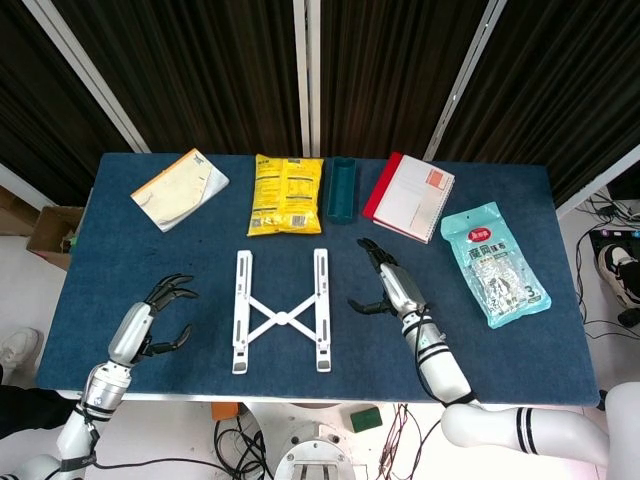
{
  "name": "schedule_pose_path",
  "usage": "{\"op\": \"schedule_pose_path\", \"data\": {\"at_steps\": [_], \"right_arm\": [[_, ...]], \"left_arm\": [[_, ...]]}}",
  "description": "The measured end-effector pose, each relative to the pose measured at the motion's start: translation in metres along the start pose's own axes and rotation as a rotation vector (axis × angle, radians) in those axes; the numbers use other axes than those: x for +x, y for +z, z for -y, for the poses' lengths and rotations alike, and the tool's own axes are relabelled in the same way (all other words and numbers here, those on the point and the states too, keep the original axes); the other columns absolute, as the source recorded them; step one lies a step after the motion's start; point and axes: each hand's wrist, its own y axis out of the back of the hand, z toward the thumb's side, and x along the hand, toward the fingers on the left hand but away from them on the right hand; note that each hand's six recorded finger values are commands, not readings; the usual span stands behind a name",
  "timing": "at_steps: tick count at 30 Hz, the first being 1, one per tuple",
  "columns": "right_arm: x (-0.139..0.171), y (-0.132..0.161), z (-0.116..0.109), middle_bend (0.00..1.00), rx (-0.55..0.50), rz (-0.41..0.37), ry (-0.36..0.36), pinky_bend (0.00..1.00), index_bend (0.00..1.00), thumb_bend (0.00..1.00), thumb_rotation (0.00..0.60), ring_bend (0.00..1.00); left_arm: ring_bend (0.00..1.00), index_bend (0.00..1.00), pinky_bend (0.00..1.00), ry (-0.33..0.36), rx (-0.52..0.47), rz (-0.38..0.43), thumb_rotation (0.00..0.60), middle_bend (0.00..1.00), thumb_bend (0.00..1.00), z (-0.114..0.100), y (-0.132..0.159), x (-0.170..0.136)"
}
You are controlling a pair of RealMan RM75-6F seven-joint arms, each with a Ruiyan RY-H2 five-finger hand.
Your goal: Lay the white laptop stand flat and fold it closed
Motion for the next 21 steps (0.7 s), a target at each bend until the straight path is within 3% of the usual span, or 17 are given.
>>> {"op": "schedule_pose_path", "data": {"at_steps": [5,8,12,14,18,21], "right_arm": [[0.005,0.008,-0.006,0.00,0.061,-0.068,-0.006,0.00,0.00,0.20,0.600,0.00],[0.013,0.015,-0.010,0.02,0.163,-0.143,0.017,0.00,0.00,0.20,0.600,0.00],[0.027,0.022,-0.017,0.15,0.375,-0.256,0.039,0.01,0.01,0.19,0.600,0.00],[0.033,0.025,-0.017,0.25,0.473,-0.307,0.034,0.08,0.10,0.16,0.600,0.07],[0.044,0.029,-0.020,0.50,0.672,-0.423,-0.030,0.39,0.36,0.03,0.600,0.35],[0.045,0.023,-0.021,0.59,0.775,-0.463,-0.068,0.46,0.47,0.00,0.600,0.45]], "left_arm": [[0.07,0.29,0.23,-0.011,0.083,-0.025,0.600,0.13,0.38,-0.013,-0.006,0.004],[0.07,0.29,0.23,-0.015,0.183,-0.038,0.600,0.13,0.38,-0.022,-0.009,0.009],[0.07,0.26,0.22,-0.019,0.353,-0.046,0.600,0.13,0.31,-0.032,-0.012,0.020],[0.07,0.22,0.20,-0.028,0.450,-0.050,0.600,0.11,0.22,-0.035,-0.013,0.027],[0.06,0.17,0.18,-0.057,0.610,-0.060,0.600,0.08,0.09,-0.034,-0.017,0.044],[0.05,0.15,0.18,-0.076,0.709,-0.062,0.600,0.05,0.04,-0.030,-0.020,0.058]]}}
